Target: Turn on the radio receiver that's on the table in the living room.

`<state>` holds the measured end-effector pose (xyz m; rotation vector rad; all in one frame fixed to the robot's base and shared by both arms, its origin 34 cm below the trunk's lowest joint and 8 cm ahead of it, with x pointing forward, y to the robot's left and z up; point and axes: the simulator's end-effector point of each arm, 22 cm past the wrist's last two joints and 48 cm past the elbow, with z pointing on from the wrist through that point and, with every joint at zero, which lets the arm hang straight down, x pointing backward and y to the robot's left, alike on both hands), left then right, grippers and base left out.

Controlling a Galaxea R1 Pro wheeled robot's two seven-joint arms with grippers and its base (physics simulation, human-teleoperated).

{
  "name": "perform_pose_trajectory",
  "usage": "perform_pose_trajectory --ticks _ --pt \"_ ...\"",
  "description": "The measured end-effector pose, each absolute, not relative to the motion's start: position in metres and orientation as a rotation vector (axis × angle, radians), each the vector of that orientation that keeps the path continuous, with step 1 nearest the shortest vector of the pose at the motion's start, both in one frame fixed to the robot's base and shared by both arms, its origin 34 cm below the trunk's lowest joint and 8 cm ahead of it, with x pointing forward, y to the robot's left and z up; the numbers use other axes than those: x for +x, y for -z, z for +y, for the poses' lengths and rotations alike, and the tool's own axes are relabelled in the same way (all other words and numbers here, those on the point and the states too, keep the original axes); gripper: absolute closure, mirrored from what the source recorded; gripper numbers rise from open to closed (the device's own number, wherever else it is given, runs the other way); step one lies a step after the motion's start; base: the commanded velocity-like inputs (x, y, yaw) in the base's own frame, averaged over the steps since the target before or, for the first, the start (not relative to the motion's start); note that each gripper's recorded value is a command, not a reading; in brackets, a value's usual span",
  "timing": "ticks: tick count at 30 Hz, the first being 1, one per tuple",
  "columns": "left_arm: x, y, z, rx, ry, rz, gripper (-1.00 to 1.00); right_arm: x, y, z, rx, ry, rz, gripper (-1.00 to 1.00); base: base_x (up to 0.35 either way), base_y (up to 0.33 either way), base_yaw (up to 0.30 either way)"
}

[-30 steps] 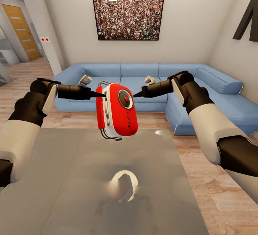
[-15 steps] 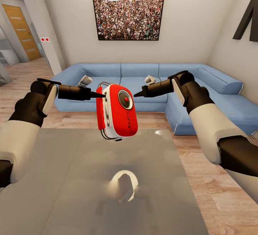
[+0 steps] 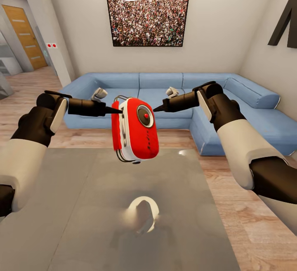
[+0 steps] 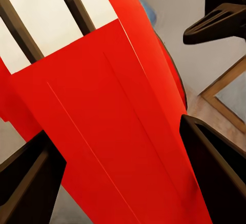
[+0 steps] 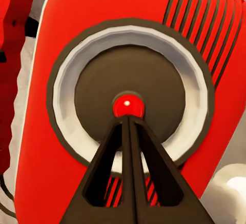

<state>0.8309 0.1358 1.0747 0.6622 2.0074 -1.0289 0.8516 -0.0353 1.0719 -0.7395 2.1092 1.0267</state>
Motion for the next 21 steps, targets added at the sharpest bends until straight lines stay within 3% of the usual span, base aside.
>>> perform_pose_trajectory --ticks 21 --pt "0.828 -1.074 0.131 0.688 1.017 2.008 1.00 0.848 -1.074 -0.025 -0.755 -1.043 2.100 1.00 0.000 0.000 0.000"
